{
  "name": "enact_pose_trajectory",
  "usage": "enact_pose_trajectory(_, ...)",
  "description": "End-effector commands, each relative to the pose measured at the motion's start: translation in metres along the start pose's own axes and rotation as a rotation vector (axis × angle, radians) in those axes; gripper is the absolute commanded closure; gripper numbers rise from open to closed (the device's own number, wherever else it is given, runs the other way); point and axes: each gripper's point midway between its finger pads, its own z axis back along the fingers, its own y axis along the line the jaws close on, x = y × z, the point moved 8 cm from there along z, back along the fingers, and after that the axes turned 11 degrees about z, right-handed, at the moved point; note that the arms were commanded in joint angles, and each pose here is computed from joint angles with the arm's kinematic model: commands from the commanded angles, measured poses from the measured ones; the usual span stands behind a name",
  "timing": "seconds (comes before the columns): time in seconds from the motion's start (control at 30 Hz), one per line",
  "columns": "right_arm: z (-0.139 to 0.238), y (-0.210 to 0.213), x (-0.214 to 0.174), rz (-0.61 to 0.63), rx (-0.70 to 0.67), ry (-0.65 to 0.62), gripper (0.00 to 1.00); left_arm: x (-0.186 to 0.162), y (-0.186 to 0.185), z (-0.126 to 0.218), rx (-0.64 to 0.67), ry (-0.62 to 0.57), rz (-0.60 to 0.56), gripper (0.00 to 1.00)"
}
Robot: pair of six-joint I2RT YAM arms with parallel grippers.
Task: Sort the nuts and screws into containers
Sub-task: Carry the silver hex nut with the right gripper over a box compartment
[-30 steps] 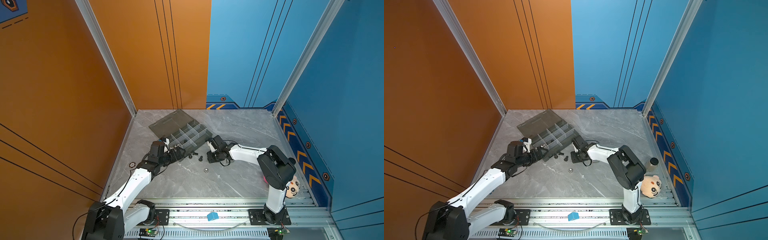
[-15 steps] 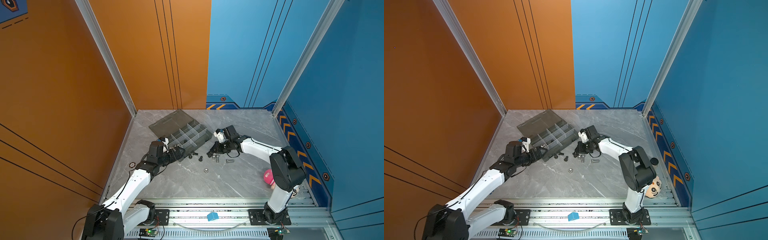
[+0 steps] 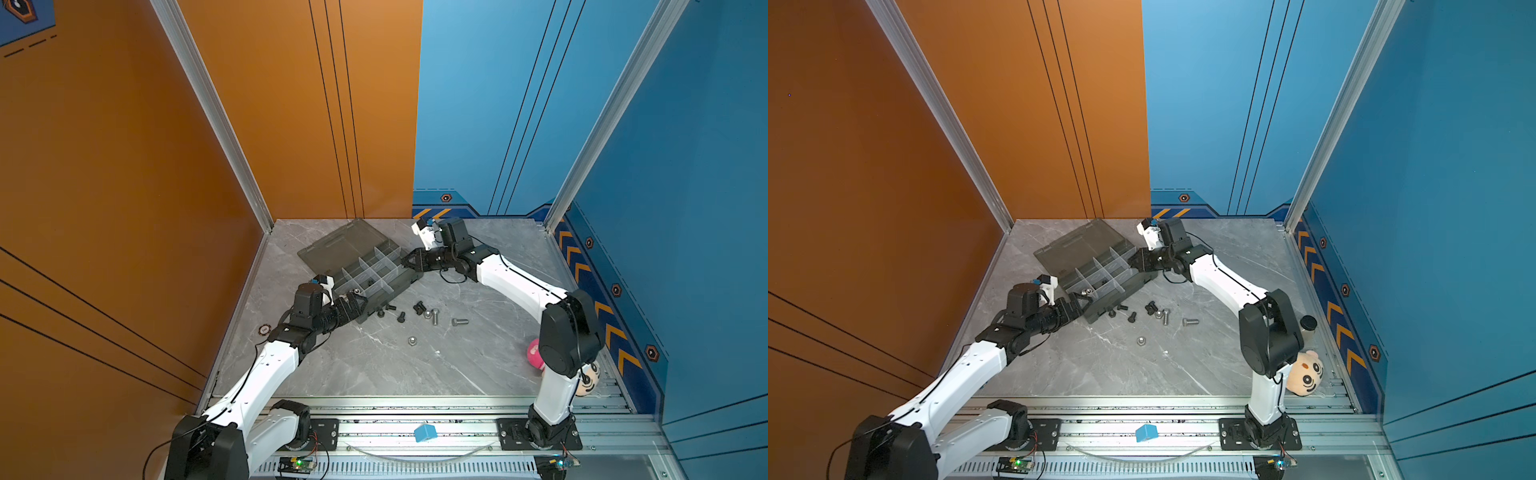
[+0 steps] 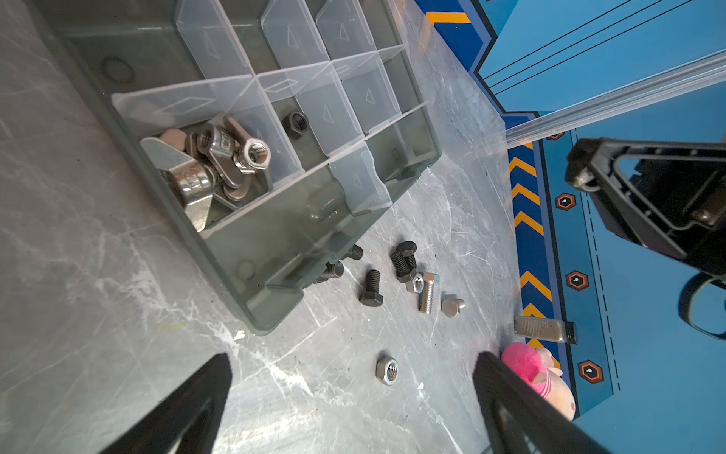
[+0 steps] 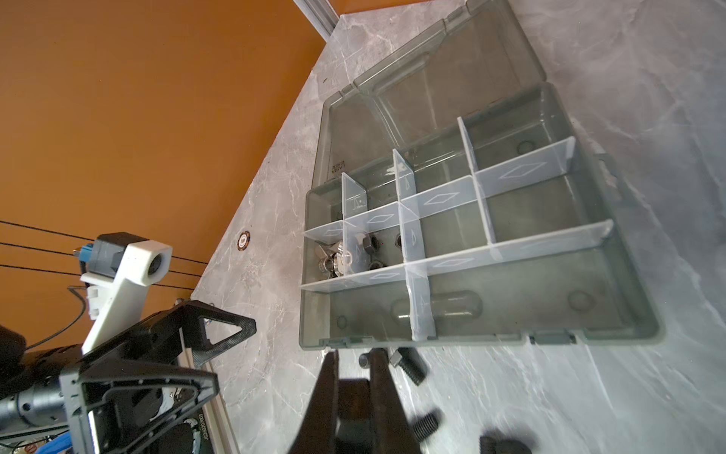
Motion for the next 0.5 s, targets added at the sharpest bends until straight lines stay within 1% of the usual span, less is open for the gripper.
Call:
enact_pose_trajectory(0.0, -0.028, 0.006, 0.003, 0.040, -0.018, 0.008, 1.00, -0.003, 0.004, 0.002, -0.003, 0.020, 0.021, 0.02)
enact_pose_trajectory(0.13, -0.055, 0.015, 0.002, 0.080, -0.024, 0.025, 1.00, -0.002, 0.004, 0.004, -0.007, 0.018, 0.023, 0.02)
enact_pose_trajectory(0.2, -0.064, 0.021, 0.004, 0.096, -0.024, 0.023, 1.00, -0.001, 0.004, 0.004, -0.008, 0.019, 0.023, 0.02)
enact_pose_trajectory(0.23, -0.077, 0.018, -0.003, 0.092, -0.028, 0.045, 1.00, -0.001, 0.004, 0.005, -0.011, 0.017, 0.021, 0.02)
enact_pose_trajectory(0.47, -0.109, 0.018, -0.011, 0.107, -0.042, 0.042, 1.00, -0.001, 0.006, 0.005, -0.008, 0.016, 0.026, 0.02)
